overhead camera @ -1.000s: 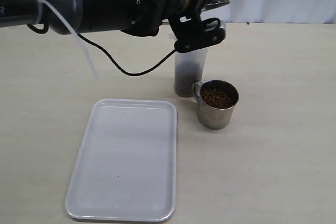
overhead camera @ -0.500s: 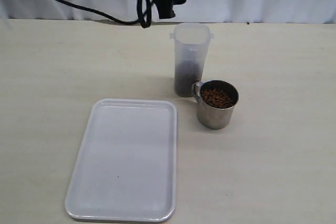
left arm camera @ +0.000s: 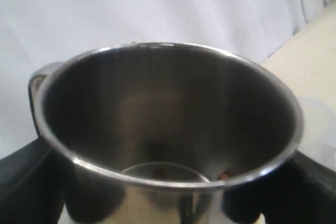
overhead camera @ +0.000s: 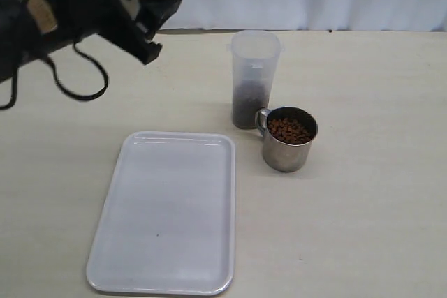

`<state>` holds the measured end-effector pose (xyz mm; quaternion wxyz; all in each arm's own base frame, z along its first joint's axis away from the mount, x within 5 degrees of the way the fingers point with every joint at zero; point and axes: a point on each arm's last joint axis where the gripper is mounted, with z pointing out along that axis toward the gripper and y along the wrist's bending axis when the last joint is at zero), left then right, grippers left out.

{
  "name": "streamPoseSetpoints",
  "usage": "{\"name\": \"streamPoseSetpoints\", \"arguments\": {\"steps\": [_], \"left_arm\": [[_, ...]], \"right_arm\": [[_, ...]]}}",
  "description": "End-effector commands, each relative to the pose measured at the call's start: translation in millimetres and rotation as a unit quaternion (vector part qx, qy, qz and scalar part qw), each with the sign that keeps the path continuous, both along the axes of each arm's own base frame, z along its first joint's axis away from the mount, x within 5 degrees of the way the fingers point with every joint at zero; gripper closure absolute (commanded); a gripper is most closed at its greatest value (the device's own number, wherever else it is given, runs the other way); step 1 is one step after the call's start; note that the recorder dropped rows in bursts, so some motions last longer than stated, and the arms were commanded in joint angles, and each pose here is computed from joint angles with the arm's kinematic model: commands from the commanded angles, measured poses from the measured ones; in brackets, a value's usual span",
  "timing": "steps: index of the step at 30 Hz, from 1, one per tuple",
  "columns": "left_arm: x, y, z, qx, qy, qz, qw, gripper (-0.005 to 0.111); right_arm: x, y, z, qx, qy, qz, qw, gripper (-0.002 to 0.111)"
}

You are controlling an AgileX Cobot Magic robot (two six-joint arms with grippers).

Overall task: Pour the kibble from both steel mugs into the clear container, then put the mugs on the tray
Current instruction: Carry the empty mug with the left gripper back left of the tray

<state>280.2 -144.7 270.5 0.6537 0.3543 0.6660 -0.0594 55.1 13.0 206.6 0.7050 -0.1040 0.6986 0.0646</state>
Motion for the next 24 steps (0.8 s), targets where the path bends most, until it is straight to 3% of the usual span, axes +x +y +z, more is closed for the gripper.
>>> {"name": "streamPoseSetpoints", "arguments": {"steps": [1, 5, 8, 12, 14, 24], "left_arm": [[-11, 43, -34, -0.073, -0.002, 0.064, 0.995, 0.107], [-9, 71, -62, -0.102, 0.032, 0.107, 0.988, 0.107], [-6, 76, -82, -0.113, 0.074, 0.085, 0.987, 0.107], [-8, 65, -110, -0.091, 0.126, 0.013, 0.988, 0.107], [-6, 67, -123, -0.086, 0.147, 0.018, 0.985, 0.107], [2, 104, -187, -0.162, 0.188, 0.035, 0.968, 0.107]], "right_arm": [[0, 0, -1, 0.006, -0.001, -0.001, 1.0, 0.103], [0, 0, -1, 0.006, -0.001, -0.001, 1.0, 0.103], [0, 0, -1, 0.006, -0.001, -0.001, 1.0, 0.103], [0, 0, -1, 0.006, -0.001, -0.001, 1.0, 0.103], [0, 0, -1, 0.006, -0.001, -0.001, 1.0, 0.103], [0, 0, -1, 0.006, -0.001, -0.001, 1.0, 0.103]]}}
